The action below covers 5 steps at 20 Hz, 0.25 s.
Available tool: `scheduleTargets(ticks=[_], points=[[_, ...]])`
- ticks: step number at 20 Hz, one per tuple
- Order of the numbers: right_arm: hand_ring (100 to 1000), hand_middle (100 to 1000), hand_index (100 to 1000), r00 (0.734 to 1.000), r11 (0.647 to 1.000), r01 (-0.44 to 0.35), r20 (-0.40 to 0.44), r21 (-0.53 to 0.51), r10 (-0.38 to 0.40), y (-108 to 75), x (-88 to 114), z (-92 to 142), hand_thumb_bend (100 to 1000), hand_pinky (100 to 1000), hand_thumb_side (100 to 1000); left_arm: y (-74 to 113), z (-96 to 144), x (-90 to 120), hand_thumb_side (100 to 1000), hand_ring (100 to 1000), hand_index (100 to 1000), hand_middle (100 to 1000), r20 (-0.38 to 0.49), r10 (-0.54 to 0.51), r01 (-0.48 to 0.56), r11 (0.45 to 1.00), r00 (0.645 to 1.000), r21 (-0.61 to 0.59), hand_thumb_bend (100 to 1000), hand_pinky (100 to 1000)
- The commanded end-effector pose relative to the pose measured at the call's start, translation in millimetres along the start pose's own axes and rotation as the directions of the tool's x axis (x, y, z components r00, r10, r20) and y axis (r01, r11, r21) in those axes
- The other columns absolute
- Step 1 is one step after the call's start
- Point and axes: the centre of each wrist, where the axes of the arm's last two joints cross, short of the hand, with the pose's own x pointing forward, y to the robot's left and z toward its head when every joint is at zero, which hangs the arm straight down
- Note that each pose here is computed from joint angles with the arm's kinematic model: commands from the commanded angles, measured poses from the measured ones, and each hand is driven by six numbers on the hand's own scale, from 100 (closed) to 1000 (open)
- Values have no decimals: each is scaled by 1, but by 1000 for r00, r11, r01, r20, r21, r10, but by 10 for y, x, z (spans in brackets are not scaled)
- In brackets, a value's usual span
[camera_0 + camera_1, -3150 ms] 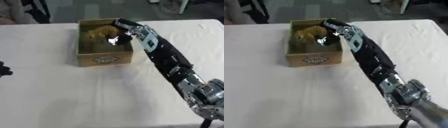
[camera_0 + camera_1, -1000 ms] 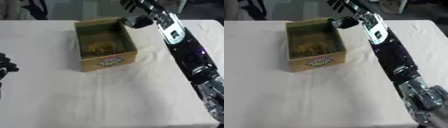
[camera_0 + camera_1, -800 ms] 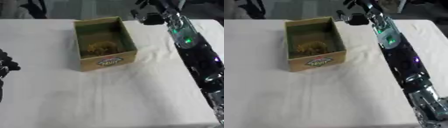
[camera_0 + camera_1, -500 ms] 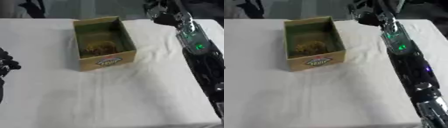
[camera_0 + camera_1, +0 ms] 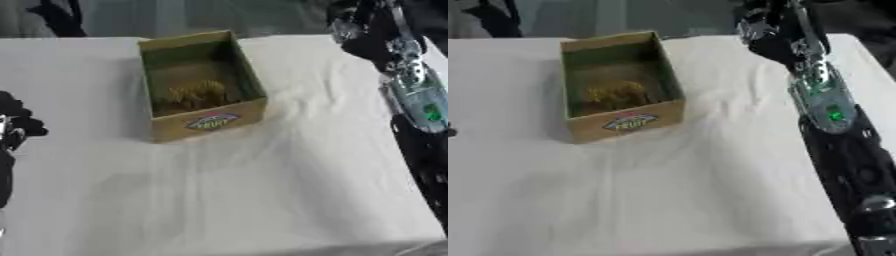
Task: Pick up objects on the table and place them in the box.
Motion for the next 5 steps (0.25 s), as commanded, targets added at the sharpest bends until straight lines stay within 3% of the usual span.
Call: scheduleTargets(ticks=[1, 5], points=[[693, 689, 766, 999, 999, 3, 36, -33, -1, -62, 112, -31, 205, 583, 107, 45, -24, 65, 486, 515, 601, 500, 17, -21, 21, 1000, 1000, 3, 354, 544], [712, 704, 774, 999, 998, 18, 38, -55, -16, -58, 123, 13, 210, 585, 103, 42, -18, 57, 497, 515, 601, 500, 13, -16, 16, 1000, 1000, 8, 331, 552]])
